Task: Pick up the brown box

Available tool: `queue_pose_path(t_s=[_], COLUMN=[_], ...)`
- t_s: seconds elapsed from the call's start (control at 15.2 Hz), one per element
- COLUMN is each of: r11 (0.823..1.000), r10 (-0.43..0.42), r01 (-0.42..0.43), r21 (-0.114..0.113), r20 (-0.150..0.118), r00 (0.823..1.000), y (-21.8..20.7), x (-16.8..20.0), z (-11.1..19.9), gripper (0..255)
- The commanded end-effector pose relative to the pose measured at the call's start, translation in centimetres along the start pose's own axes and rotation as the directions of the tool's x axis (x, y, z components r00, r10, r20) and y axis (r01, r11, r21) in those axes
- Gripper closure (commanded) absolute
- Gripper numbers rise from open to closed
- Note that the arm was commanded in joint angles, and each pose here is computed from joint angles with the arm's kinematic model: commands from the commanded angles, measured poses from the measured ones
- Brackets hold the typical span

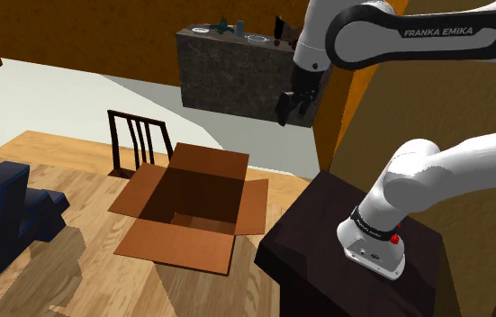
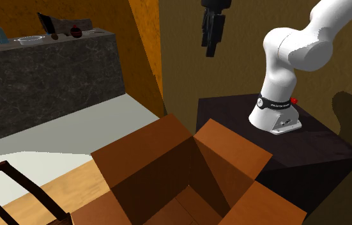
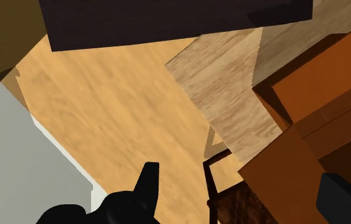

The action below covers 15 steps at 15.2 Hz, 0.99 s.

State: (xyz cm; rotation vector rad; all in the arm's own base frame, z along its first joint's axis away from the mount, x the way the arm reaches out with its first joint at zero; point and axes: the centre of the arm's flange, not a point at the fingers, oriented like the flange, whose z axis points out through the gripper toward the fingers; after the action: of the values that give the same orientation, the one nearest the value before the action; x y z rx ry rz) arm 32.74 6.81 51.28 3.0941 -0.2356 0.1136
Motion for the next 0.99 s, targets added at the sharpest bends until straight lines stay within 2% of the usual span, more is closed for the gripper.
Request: queue_pose_path(t_s=[0.0, 0.92], r11=[1.0, 0.994], r10=[0.014, 0.105], r01=[-0.014, -0.105], r21=[0.001, 0.002], r20=[0.001, 0.018], r00=[1.0, 0.994], y=[-1.4, -11.2], x=[0.4, 2.4], z=[2.3, 17.8], gripper=[0, 0])
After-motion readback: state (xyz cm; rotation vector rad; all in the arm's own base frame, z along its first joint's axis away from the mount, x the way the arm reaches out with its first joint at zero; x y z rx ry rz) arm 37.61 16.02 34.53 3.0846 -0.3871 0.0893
